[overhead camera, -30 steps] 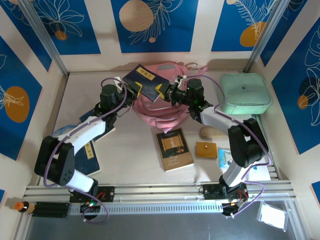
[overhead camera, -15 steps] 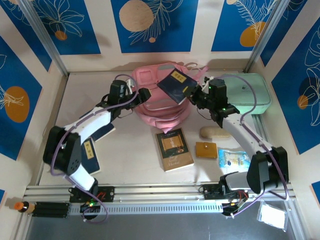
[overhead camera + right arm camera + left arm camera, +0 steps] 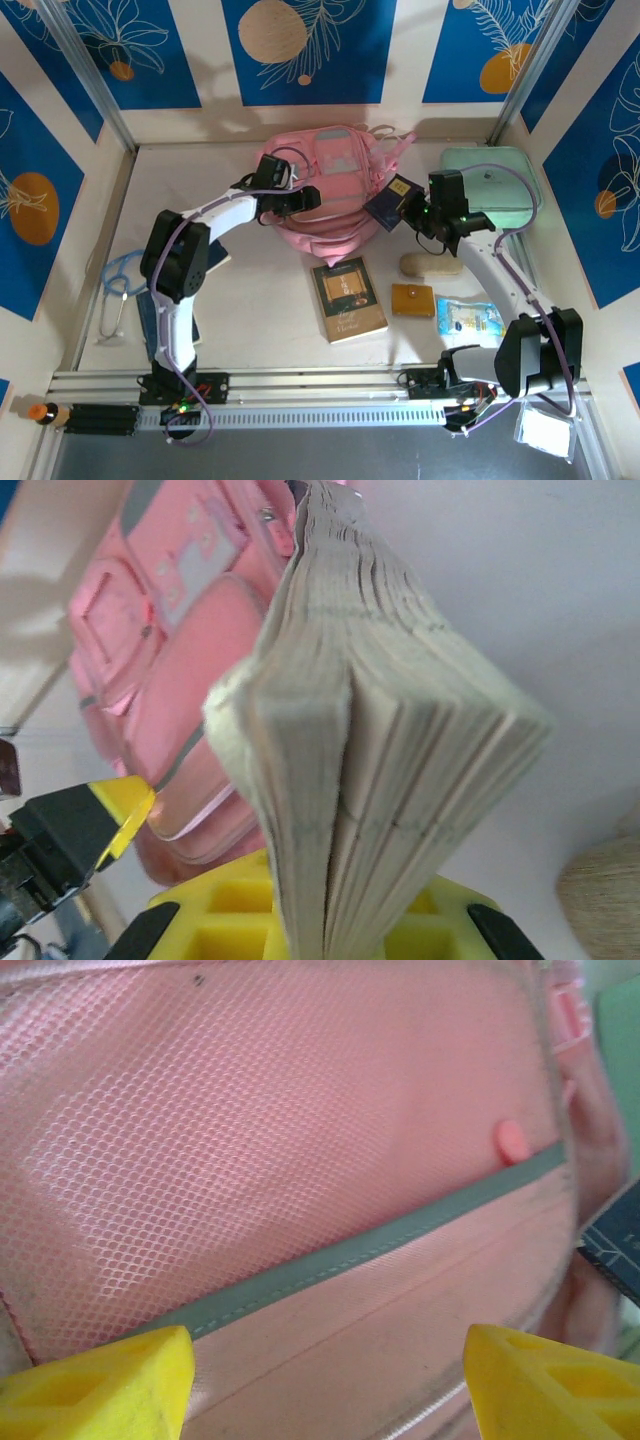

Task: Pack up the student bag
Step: Rotate the student bag at the top-center of the table.

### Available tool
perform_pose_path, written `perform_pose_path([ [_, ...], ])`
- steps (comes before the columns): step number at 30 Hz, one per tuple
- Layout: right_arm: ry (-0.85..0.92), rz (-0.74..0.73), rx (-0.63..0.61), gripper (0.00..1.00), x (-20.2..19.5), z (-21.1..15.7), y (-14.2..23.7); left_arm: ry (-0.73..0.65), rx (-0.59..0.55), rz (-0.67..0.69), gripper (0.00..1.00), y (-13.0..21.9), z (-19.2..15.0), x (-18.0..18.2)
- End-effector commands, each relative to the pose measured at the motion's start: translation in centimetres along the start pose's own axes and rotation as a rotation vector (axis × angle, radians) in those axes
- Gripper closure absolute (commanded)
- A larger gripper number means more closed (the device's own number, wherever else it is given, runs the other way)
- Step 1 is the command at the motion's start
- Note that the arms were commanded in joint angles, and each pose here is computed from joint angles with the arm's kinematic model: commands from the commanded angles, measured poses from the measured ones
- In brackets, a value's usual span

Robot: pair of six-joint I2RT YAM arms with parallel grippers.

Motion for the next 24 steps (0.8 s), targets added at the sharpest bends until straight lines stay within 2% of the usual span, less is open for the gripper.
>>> perform_pose_path([
  [1, 0.03, -0.034, -0.017, 1.0, -0.1, 0.6, -0.6, 0.0, 0.092, 0.115, 0.28, -0.5, -2.3, 2.1],
  [4, 0.053, -0.035, 0.027, 1.0, 0.1, 0.0, -1.8, 0.032, 0.126, 0.148, 0.28, -0.2, -4.6, 3.1],
  [9, 0.108, 0.078, 0.162, 1.0, 2.3, -1.7, -3.6, 0.072, 0.15, 0.127, 0.28, 0.7, -8.1, 3.2],
  [13, 0.122, 0.159, 0.234, 1.0, 3.6, -2.7, -4.6, 0.037, 0.151, 0.115, 0.28, 1.9, -9.0, 2.2],
  [16, 0.13, 0.153, 0.209, 1.0, 3.7, -2.5, -4.7, -0.055, 0.14, 0.143, 0.28, 3.5, -7.9, 1.8],
  [19, 0.136, 0.151, 0.169, 1.0, 3.8, -1.8, -4.1, -0.203, 0.129, 0.147, 0.26, 5.0, -6.0, 0.8],
  [24, 0.15, 0.154, 0.109, 1.0, 4.0, -0.7, -2.2, -0.449, 0.16, 0.152, 0.19, 5.6, -4.3, -1.4],
])
Point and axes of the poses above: each hand's point on the last joint's axis, 136 mm out from that joint toward the fingers, its own y axis back along the fingers, its own x axis along the line the jaws close on, z = x × y, the point moved 1 cm from there along y, back along the fingers, and after that the axes turned 13 degrees about -y, right-handed, at the moved point
